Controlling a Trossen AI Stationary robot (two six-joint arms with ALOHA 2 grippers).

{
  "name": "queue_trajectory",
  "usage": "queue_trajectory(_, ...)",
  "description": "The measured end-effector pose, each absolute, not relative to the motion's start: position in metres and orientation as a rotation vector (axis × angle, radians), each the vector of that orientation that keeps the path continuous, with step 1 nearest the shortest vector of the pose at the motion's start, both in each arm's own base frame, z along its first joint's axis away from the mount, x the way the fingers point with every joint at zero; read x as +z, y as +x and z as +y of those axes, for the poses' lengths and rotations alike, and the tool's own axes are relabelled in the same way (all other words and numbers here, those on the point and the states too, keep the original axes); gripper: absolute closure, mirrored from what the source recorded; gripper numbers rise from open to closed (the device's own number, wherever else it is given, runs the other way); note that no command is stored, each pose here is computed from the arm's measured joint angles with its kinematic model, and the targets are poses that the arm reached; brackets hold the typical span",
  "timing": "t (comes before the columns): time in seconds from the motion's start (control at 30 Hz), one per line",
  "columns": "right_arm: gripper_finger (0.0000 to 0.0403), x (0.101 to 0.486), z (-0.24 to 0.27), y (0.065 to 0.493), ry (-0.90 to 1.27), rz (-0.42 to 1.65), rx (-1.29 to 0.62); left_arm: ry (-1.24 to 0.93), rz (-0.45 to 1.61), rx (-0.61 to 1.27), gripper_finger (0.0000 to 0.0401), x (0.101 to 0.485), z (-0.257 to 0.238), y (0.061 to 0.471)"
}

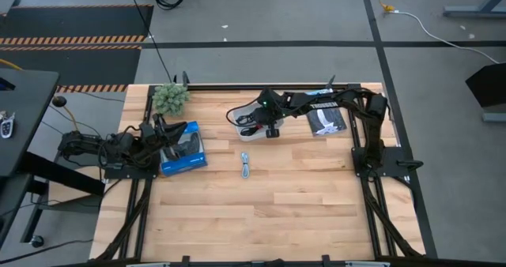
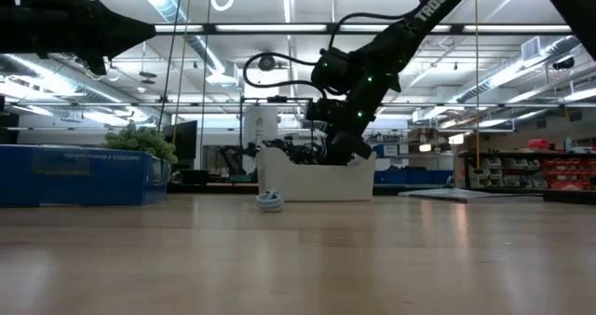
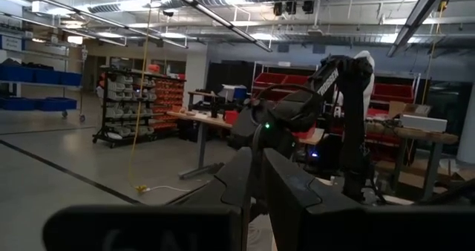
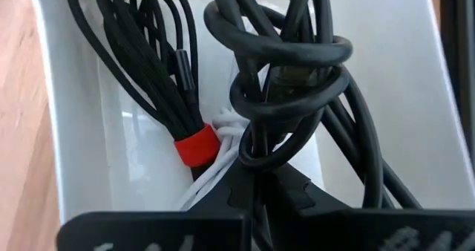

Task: Pick and place USB-C Cables
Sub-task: Put the black USB cable into the white bin

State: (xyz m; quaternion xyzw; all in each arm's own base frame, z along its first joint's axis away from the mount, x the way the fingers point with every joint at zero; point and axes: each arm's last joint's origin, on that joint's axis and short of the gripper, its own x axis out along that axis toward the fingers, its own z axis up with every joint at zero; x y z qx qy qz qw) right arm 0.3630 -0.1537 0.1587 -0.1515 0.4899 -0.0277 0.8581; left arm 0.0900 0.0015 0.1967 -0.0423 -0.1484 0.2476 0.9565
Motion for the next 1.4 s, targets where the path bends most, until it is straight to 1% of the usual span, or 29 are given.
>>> queue_trajectory(0.13, 0.0379, 0.157, -0.154, 0.363, -0.285, 1.031, -0.082, -0.086, -0.301, 0.503, 0.0358, 0.197, 0.002, 0.090)
queue_trajectory(0.23, 0.0367, 0.158, -0.154, 0.364, -0.292, 1.030, -0.107, -0.085, -0.301, 0.503, 0.0358, 0.197, 0.002, 0.090)
queue_trajectory(0.53, 0.0296, 0.185, -0.156, 0.368, -0.266, 1.140, -0.085, -0.086, -0.301, 0.503, 0.0358, 0.197, 0.002, 0.090)
queue_trajectory(0.7, 0.0273, 0.203, -0.154, 0.366, -0.227, 1.229, -0.059, -0.086, -0.300, 0.503, 0.0358, 0.197, 0.002, 0.090)
queue_trajectory(0.8, 0.0272, 0.218, -0.153, 0.365, -0.205, 1.268, -0.050, -0.086, -0.301, 0.503, 0.0358, 0.197, 0.002, 0.090)
queue_trajectory(0.9, 0.0273, 0.232, -0.153, 0.369, -0.133, 1.237, -0.099, -0.085, -0.301, 0.502, 0.0358, 0.197, 0.002, 0.090)
queue_trajectory(1.07, 0.0282, 0.245, -0.157, 0.382, -0.084, 1.070, -0.135, -0.085, -0.300, 0.503, 0.0358, 0.197, 0.002, 0.090)
queue_trajectory(1.2, 0.0298, 0.251, -0.161, 0.393, -0.058, 0.929, -0.169, -0.086, -0.300, 0.503, 0.0358, 0.197, 0.002, 0.090)
queue_trajectory(1.4, 0.0324, 0.242, -0.159, 0.401, 0.018, 0.785, -0.178, -0.085, -0.300, 0.502, 0.0358, 0.196, 0.002, 0.090)
